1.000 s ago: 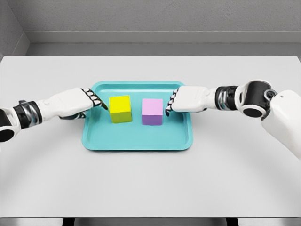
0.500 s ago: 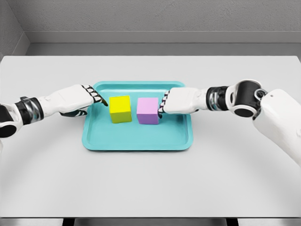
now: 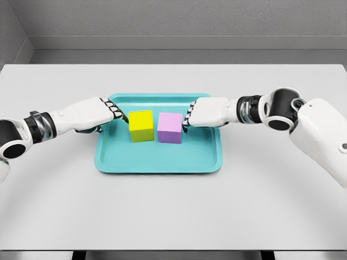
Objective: Push two cubes
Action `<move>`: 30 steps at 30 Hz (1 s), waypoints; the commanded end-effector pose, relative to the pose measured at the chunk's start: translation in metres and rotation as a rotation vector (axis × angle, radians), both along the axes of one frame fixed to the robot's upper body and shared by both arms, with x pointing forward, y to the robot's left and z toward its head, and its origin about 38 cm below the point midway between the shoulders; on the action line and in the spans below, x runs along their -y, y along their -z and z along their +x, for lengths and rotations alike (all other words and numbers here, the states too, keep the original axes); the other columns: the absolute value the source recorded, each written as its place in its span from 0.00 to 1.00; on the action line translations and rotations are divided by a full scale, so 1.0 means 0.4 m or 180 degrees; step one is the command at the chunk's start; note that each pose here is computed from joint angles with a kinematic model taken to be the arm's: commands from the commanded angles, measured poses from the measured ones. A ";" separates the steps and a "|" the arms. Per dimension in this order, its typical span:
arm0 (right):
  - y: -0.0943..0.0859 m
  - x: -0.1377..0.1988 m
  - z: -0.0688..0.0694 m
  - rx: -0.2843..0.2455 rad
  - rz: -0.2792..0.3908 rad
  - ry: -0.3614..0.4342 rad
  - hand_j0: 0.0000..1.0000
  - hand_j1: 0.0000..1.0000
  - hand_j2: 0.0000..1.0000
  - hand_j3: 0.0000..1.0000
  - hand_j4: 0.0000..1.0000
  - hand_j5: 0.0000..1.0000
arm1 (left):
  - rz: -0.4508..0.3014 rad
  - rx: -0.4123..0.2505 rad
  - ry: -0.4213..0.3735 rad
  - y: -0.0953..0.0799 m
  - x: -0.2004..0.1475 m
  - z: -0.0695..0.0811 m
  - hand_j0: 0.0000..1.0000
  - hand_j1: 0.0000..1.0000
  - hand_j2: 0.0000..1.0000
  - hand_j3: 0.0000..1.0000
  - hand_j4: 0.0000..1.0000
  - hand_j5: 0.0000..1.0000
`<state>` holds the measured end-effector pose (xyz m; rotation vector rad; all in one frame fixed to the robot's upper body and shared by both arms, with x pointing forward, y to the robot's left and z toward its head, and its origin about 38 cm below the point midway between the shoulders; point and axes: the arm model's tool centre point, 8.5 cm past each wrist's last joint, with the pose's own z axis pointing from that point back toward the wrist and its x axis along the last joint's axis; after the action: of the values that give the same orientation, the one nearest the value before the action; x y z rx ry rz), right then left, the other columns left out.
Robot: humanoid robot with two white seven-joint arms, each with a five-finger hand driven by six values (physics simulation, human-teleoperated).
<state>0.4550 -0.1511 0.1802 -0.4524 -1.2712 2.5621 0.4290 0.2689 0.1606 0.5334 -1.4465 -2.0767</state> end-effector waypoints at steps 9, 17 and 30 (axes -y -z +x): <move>0.027 -0.001 0.017 -0.0087 -0.0073 0.0060 0.68 0.68 0.68 0.68 0.68 0.68 | -0.0122 -0.0101 0.0073 0.003 0.032 -0.005 0.75 0.75 0.75 0.75 0.75 0.75; 0.031 0.019 0.033 -0.0111 -0.0108 0.0148 0.68 0.68 0.68 0.68 0.68 0.68 | -0.0107 -0.0126 -0.0025 0.003 -0.002 0.001 0.58 0.58 0.58 0.58 0.58 0.58; -0.240 0.481 -0.104 -0.0024 0.1283 0.1017 1.00 1.00 1.00 1.00 1.00 1.00 | -0.0023 -0.0070 -0.0525 -0.139 -0.269 -0.006 0.53 0.53 0.53 0.53 0.53 0.53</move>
<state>0.4127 -0.3292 0.2422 -0.4764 -1.4324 2.0662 0.4278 0.3554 0.2060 0.5856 -1.3686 -1.9768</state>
